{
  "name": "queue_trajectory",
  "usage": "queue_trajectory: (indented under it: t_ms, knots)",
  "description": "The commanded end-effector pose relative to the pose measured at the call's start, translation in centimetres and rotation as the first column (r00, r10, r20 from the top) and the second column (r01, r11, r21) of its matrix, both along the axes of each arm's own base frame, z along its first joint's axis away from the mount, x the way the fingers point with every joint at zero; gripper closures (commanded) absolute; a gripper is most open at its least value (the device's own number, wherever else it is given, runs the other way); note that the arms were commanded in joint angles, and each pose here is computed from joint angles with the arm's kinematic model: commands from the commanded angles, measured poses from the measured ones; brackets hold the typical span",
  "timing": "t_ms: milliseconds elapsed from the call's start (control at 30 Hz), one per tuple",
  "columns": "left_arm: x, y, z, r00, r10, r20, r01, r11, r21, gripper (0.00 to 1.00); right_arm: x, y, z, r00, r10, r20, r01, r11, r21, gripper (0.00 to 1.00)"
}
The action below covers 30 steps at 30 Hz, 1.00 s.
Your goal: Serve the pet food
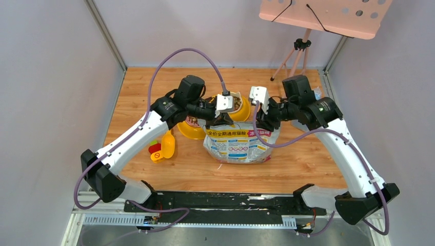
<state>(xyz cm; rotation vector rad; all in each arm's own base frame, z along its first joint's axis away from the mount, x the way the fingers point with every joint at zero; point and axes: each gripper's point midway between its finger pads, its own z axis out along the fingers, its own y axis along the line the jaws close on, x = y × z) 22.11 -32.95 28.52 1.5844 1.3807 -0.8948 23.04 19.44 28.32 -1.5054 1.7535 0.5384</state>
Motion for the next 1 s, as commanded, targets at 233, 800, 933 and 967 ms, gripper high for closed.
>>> queue_trajectory:
  t_ms: [233, 800, 933, 967]
  knots:
    - [0.0, -1.1, 3.5, 1.0, 0.02, -0.02, -0.022, 0.993, -0.113, 1.0, 0.7, 3.6, 2.9, 0.997, 0.034, 0.063, -0.049, 0.968, 0.248, 0.63]
    - [-0.1, -0.6, 2.7, 0.999, 0.001, 0.037, 0.002, 0.997, -0.083, 0.74, 0.2, 3.8, 0.4, 0.997, 0.072, 0.0, -0.07, 0.973, 0.221, 0.92]
    - [-0.1, 0.0, 1.1, 0.996, -0.033, 0.078, 0.034, 0.999, -0.012, 0.7, 0.1, 3.7, 0.7, 0.997, 0.07, 0.015, -0.072, 0.972, 0.222, 1.0]
    - [0.0, 0.0, 0.7, 0.996, -0.042, 0.077, 0.042, 0.999, 0.001, 0.72, 0.1, 3.7, 0.9, 0.997, 0.07, 0.021, -0.073, 0.973, 0.221, 1.0]
